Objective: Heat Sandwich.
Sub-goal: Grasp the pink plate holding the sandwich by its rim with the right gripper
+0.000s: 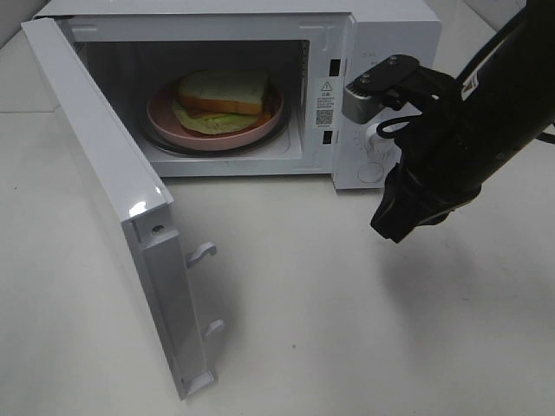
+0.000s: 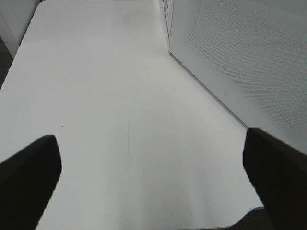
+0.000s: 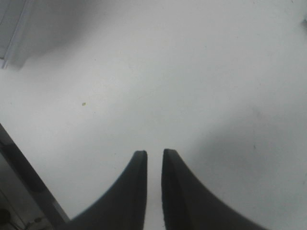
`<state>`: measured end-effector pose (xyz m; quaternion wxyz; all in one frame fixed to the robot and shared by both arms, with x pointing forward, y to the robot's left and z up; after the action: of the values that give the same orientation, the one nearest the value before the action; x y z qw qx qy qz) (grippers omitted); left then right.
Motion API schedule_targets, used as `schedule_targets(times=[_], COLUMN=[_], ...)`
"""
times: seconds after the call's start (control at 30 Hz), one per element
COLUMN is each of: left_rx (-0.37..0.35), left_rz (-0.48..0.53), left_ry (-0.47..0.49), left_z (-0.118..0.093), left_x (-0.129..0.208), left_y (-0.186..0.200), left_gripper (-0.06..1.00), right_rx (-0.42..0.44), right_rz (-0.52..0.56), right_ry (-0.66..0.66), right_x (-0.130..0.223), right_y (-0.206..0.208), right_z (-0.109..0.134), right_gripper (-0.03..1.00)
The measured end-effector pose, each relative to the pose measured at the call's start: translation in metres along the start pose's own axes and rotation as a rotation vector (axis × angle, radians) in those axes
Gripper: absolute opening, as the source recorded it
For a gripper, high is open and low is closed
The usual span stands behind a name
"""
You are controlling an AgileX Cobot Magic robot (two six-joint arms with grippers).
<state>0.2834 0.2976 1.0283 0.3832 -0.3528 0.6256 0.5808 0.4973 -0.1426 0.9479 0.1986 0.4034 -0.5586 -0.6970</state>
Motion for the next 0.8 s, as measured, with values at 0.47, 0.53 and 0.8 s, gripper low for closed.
schedule_targets(times=[0.47, 0.53, 0.8], left_rx=[0.000, 0.000, 0.000], left_rz=[0.000, 0.000, 0.000], left_ry=[0.000, 0.000, 0.000], left_z=[0.0000, 0.0000, 0.0000], left_x=[0.0000, 0.0000, 0.0000], left_y=[0.0000, 0.0000, 0.0000], left_gripper=[0.97, 0.97, 0.97], right_rx=[0.002, 0.003, 0.044], right_rz=[0.002, 0.005, 0.054], right_ry=[0.611, 0.736, 0.898], right_x=[0.0003, 0.0005, 0.0042], right_y=[0.0000, 0.0000, 0.0004], right_z=[-0.0004, -0.0007, -0.0092], right_gripper=[0.15, 0.16, 0.26])
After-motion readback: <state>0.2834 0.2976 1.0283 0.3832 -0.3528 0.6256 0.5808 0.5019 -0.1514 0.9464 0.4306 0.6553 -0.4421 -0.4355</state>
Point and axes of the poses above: a point on each arm's last joint axis where the gripper is mounted, y pointing back along that axis away from the gripper, z along the wrist's bending axis when the last joint is at zero, x = y × z, the point moved 6 cm from there along -y, pointing out along that axis toward the gripper, and after that the axes turned 1 degree about -y, right-handed, at the moved point
